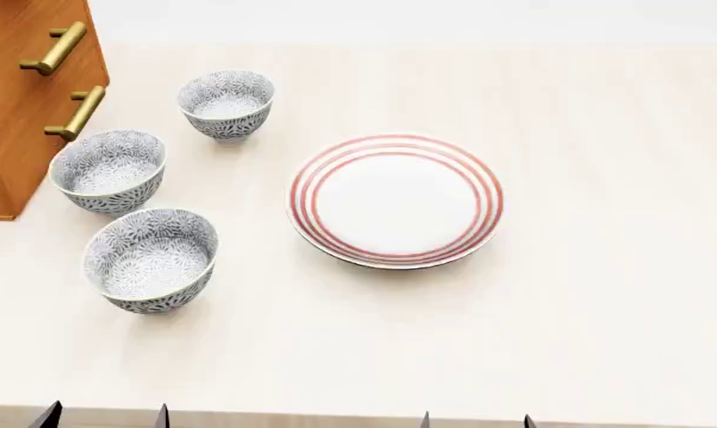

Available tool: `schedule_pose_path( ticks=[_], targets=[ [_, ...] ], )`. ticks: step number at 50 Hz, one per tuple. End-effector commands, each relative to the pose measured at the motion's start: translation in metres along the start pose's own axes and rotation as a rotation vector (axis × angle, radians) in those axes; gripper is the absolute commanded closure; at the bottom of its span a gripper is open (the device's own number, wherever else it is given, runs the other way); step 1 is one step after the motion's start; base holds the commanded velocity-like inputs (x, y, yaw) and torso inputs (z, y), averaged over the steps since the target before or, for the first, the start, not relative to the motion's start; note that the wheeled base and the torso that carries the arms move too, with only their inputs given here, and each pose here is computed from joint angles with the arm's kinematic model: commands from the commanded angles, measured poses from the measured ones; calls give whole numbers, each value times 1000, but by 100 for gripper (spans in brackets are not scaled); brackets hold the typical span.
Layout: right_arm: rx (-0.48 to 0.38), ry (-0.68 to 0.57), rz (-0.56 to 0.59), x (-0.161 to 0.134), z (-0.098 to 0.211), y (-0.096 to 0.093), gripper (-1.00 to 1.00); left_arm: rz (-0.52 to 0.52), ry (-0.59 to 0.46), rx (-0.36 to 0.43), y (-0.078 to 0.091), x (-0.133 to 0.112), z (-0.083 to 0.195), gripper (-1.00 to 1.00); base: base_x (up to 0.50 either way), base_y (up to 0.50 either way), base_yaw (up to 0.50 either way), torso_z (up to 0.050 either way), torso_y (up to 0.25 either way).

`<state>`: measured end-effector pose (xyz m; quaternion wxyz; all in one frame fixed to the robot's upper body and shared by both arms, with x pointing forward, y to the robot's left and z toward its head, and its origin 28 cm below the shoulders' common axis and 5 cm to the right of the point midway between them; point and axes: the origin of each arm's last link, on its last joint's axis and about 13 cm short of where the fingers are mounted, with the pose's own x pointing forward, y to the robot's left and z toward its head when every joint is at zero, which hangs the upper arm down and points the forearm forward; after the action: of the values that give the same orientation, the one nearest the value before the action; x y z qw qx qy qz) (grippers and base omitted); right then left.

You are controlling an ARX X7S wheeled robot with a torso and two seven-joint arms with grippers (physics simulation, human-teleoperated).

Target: Open the top drawer of the cabinet.

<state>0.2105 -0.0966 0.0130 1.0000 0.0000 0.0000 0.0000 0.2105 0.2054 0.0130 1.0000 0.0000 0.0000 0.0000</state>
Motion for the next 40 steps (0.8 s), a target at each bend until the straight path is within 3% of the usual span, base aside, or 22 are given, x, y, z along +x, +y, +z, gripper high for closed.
schedule_pose_path(
  ticks=[1, 15, 40],
  targets=[
    [-12, 5, 0, 0, -1, 1, -100, 0, -2, 2, 0, 0, 0, -100, 0, 0, 0, 0, 0],
    [-23, 17, -8, 0, -2, 1, -100, -1, -12, 14, -1, -1, 0, -100, 0, 0, 0, 0, 0],
    [-19, 14, -5, 0, -2, 1, -100, 2, -3, 27, -1, 0, -1, -100, 0, 494, 0, 0, 0]
  ],
)
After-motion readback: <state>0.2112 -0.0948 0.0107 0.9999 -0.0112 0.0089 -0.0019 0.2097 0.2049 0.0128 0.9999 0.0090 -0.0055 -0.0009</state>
